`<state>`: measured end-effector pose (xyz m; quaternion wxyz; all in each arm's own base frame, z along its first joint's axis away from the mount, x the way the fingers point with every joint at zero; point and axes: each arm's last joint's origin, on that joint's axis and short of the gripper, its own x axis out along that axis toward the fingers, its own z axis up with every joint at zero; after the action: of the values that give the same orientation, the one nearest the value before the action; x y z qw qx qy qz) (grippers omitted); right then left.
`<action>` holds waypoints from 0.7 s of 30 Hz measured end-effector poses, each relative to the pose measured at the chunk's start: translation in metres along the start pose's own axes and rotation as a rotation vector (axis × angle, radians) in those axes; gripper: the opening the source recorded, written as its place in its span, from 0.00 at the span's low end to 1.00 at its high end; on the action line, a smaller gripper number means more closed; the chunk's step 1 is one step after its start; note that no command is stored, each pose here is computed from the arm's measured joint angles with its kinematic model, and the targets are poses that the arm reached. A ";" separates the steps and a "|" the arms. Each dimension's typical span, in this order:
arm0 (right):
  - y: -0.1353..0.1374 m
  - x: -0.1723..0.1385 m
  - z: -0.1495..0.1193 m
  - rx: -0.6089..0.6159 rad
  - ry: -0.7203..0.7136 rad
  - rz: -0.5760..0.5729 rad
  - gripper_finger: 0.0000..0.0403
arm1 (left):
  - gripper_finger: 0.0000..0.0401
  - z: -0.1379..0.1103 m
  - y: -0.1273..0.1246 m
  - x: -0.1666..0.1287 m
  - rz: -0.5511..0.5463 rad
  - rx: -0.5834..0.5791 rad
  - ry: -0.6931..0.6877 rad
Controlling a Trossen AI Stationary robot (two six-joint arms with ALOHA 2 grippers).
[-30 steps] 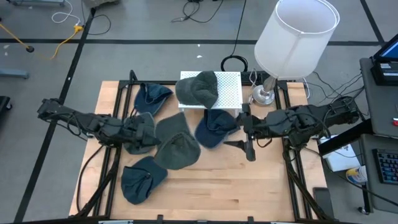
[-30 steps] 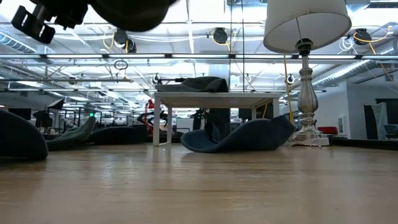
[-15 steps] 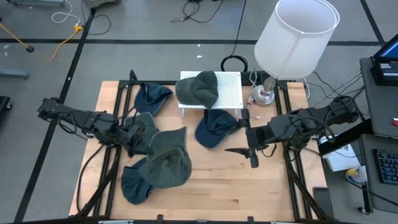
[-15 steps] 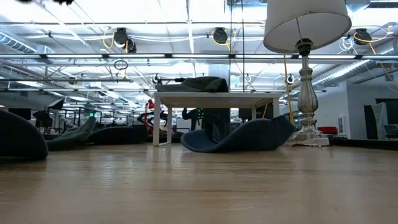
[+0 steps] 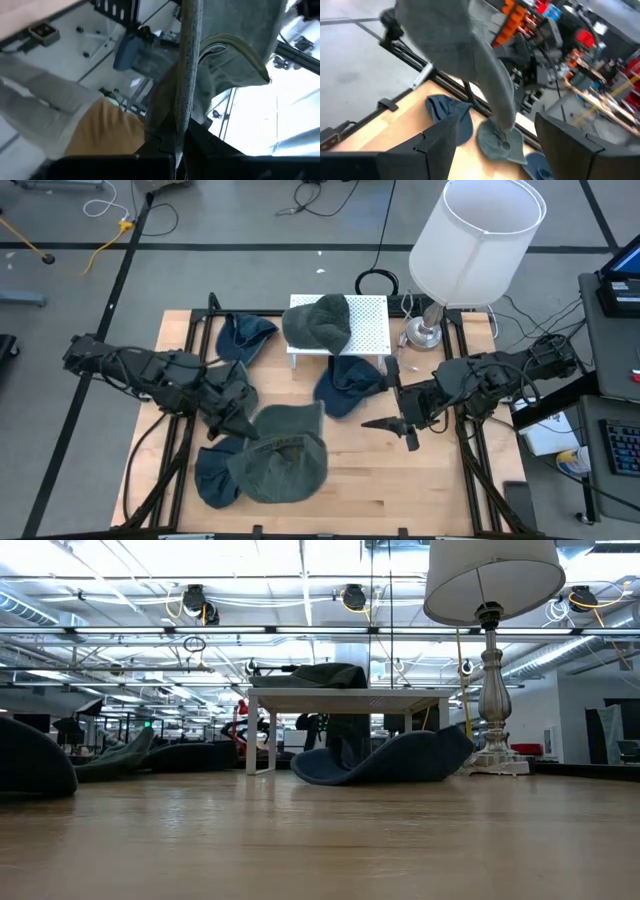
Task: Pick & Place hat
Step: Stack the right gray cap on top of the gray cap on the shelf
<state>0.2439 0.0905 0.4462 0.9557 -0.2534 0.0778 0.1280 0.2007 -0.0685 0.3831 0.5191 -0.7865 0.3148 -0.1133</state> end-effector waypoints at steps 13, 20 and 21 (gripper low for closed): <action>0.016 -0.003 0.008 -0.069 -0.072 0.125 0.63 | 0.02 0.038 -0.054 0.050 0.057 -0.026 0.106; 0.018 -0.003 0.007 -0.068 -0.058 0.136 0.63 | 0.02 0.059 -0.071 0.066 0.075 0.004 0.158; 0.018 -0.003 0.007 -0.065 -0.056 0.137 0.63 | 0.02 0.061 -0.072 0.067 0.075 0.009 0.163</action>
<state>0.2361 0.1089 0.4446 0.9377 -0.2749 0.0639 0.2025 0.3108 -0.0456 0.4111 0.4990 -0.7599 0.3850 -0.1589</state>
